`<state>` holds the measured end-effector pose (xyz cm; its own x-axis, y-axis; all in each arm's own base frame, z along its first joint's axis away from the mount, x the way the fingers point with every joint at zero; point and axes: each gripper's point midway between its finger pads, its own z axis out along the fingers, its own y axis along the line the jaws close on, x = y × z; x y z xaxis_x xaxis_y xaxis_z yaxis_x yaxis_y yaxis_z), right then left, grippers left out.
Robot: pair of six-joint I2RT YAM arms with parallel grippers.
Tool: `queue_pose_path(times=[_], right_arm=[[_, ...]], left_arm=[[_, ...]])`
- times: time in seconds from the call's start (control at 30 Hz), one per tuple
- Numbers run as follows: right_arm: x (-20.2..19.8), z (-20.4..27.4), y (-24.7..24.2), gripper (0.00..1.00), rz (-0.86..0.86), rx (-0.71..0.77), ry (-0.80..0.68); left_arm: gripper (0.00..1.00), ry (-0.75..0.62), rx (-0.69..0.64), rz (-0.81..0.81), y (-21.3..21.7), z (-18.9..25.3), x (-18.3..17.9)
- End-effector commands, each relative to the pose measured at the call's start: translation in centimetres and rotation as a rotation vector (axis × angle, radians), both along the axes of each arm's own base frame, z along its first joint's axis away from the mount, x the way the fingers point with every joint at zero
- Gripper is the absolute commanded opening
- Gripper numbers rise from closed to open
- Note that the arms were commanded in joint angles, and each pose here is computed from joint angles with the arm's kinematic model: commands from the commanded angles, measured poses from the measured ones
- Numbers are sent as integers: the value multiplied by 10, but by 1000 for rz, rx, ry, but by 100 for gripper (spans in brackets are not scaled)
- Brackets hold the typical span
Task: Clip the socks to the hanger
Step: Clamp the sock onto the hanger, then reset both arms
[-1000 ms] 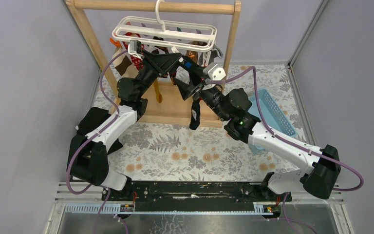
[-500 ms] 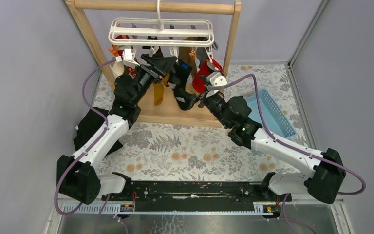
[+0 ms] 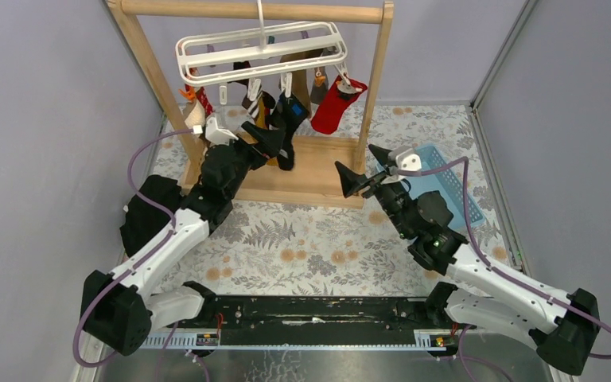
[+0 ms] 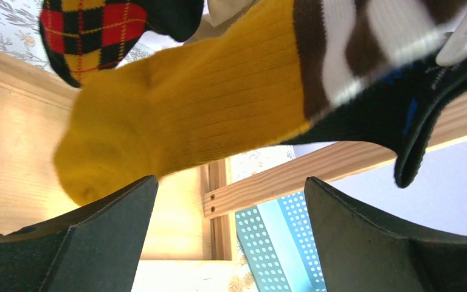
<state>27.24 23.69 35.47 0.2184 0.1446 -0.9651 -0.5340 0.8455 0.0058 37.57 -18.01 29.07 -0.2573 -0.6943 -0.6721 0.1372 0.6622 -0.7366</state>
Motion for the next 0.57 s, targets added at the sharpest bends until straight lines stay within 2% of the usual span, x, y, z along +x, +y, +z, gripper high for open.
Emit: queue_pose_path(times=[0.0,0.17,0.53], right_arm=[[-7,-4,-36,95,-95,71,18],[-13,-18,-57,95,-146,66,43],[-19,-24,-75,96,-188,55,43]], left_arm=[[99,-42,31,48,13,2,-15],[99,-38,35,51,19,3,-28],[99,22,61,21,12,-12,-28]])
